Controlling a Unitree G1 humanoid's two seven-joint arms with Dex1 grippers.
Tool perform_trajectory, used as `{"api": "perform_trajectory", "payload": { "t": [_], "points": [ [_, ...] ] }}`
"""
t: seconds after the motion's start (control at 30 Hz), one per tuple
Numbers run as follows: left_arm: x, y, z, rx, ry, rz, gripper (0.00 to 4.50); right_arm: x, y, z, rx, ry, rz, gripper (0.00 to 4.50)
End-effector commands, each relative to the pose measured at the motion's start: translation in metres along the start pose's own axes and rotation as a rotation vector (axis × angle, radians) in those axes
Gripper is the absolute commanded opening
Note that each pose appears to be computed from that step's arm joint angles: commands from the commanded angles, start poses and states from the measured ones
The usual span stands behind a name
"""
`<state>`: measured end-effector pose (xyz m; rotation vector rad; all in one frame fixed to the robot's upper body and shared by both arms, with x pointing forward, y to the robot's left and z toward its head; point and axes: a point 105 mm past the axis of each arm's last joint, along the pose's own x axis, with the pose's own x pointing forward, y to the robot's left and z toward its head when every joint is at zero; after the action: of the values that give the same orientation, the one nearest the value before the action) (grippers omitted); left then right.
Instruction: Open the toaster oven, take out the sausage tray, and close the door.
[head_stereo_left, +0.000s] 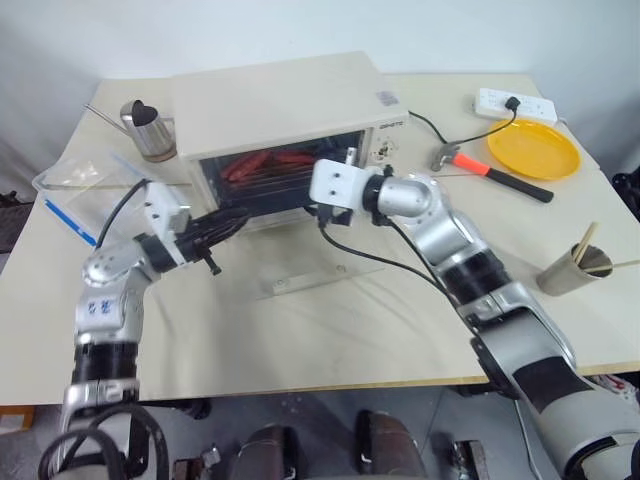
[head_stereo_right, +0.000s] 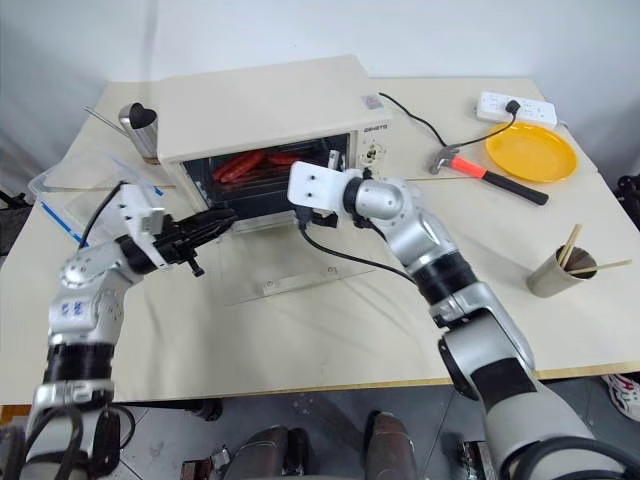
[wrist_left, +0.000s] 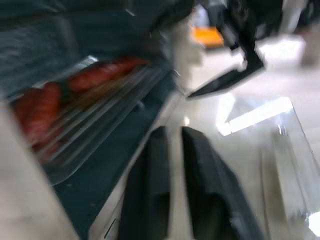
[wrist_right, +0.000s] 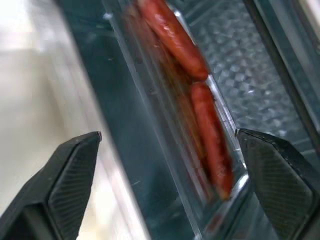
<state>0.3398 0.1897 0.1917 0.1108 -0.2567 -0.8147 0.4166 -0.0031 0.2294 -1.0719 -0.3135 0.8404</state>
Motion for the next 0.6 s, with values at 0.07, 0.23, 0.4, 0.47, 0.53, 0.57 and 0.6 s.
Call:
{"api": "perform_trajectory", "payload": {
  "t": [0.07, 0.23, 0.4, 0.47, 0.53, 0.57, 0.6],
  "points": [
    [-0.014, -0.011, 0.028, -0.029, -0.161, 0.124, 2.17, 0.015, 0.005, 0.011, -0.099, -0.014, -0.027, 4.50],
    [-0.042, -0.037, 0.034, -0.107, -0.310, 0.246, 3.67, 0.036, 0.020, 0.012, -0.210, 0.018, -0.037, 4.50],
    [-0.065, -0.045, 0.039, -0.101, -0.365, 0.333, 4.47, 0.047, 0.028, 0.013, -0.293, 0.036, -0.028, 4.50],
    [-0.069, -0.045, 0.042, -0.086, -0.387, 0.361, 4.47, 0.050, 0.028, 0.011, -0.300, 0.056, -0.036, 4.50],
    [-0.072, -0.044, 0.042, -0.078, -0.390, 0.391, 4.47, 0.054, 0.028, 0.008, -0.310, 0.094, -0.038, 4.50],
    [-0.073, -0.043, 0.041, -0.077, -0.382, 0.400, 4.47, 0.055, 0.028, 0.005, -0.316, 0.115, -0.038, 4.50],
    [-0.073, -0.044, 0.040, -0.079, -0.375, 0.402, 4.47, 0.056, 0.026, 0.004, -0.322, 0.135, -0.049, 4.50]
  ]
}}
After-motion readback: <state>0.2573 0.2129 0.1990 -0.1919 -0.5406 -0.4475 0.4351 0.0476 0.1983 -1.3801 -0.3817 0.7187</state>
